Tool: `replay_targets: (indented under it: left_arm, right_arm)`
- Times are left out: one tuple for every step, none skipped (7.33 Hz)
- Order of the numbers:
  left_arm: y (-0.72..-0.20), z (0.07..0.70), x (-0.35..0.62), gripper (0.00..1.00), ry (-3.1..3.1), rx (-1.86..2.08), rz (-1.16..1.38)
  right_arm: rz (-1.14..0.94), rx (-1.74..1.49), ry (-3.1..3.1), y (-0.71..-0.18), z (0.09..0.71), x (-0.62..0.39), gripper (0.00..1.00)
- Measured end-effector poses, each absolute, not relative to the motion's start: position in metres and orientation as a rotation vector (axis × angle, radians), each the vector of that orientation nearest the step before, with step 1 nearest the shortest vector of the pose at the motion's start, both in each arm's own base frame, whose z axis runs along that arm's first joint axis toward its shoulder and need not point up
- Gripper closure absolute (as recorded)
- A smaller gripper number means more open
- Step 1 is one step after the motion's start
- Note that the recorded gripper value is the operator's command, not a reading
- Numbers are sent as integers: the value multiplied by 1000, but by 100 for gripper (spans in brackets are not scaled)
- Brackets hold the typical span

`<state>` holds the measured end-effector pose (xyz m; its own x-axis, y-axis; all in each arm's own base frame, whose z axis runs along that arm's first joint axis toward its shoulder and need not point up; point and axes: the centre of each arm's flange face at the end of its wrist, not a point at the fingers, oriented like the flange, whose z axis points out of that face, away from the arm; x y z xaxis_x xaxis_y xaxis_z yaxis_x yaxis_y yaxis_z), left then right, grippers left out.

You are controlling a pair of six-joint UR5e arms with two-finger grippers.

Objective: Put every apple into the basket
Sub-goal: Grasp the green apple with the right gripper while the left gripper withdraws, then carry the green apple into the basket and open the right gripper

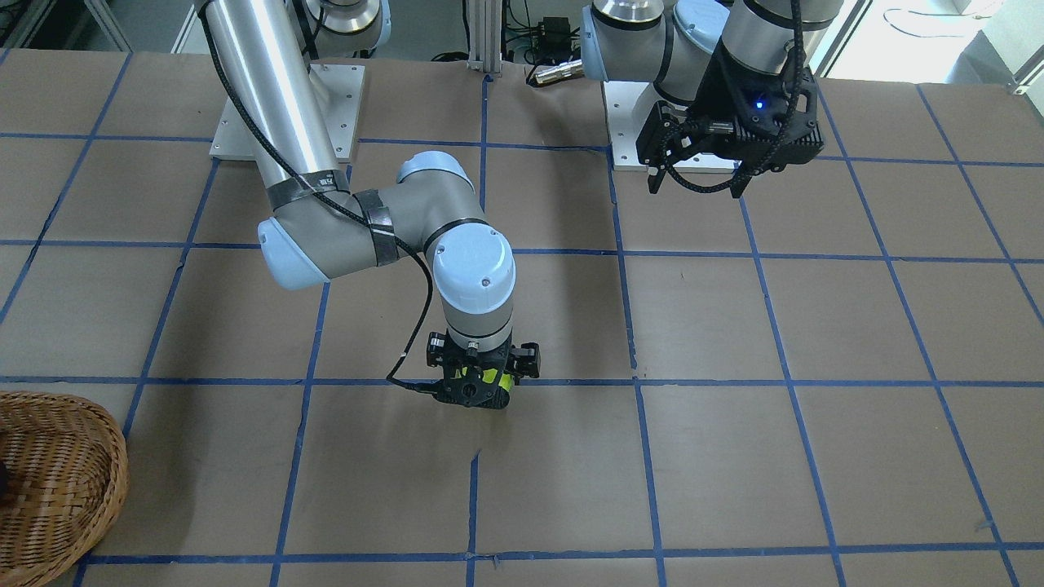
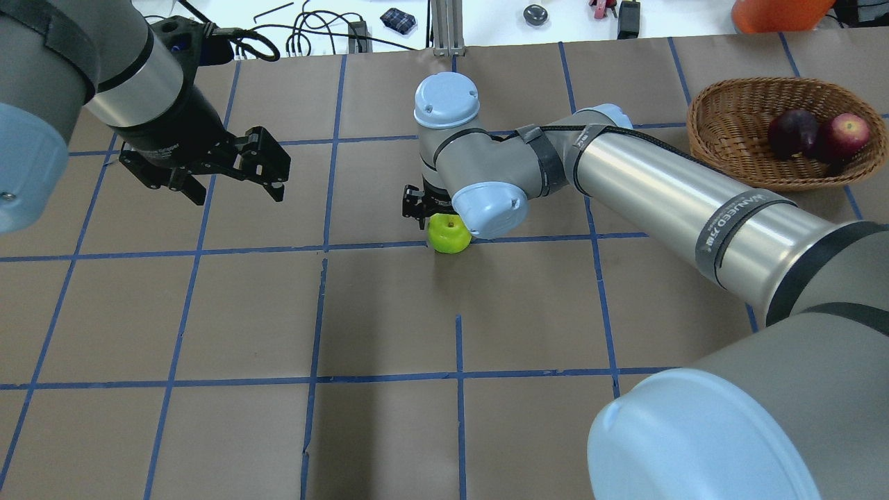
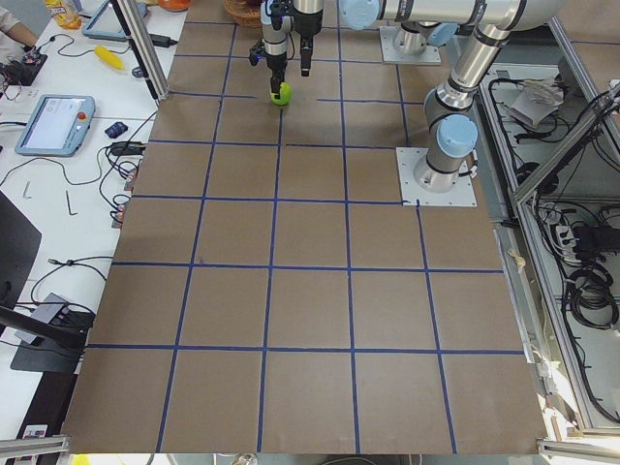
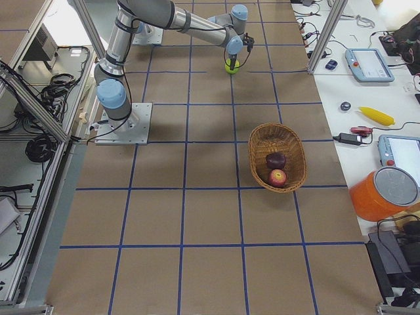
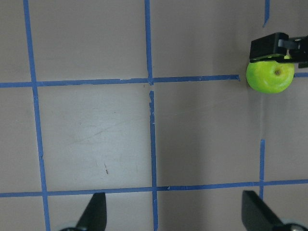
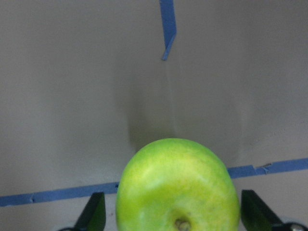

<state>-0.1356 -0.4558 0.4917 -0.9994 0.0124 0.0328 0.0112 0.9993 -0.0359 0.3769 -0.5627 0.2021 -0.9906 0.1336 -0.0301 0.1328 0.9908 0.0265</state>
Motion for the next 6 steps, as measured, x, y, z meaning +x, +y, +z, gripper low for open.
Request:
replay_targets:
  left_arm:
    - [-455,492,-135,0,-3108,-18,60]
    - [-454,493,-135,0,-3108,-17,63]
    - [-454,493,-135,0,-3108,-16,65]
    - [-453,494,-135,0,-3109,-15,65]
    - [-452,494,-134,0,-3109,-14,64]
    - [-451,494,-134,0,-3109,-14,65]
  right_arm:
    - [52,209,3105,-562,195,377,89]
    - [60,207,3107,-562,193,375,100]
    - [69,209,3106,-564,194,372,100]
    - [59,226,3099,-569,200,367,100]
    - [25,264,3088,-580,217,354,100]
    - [-14,330,3074,-599,247,322,100]
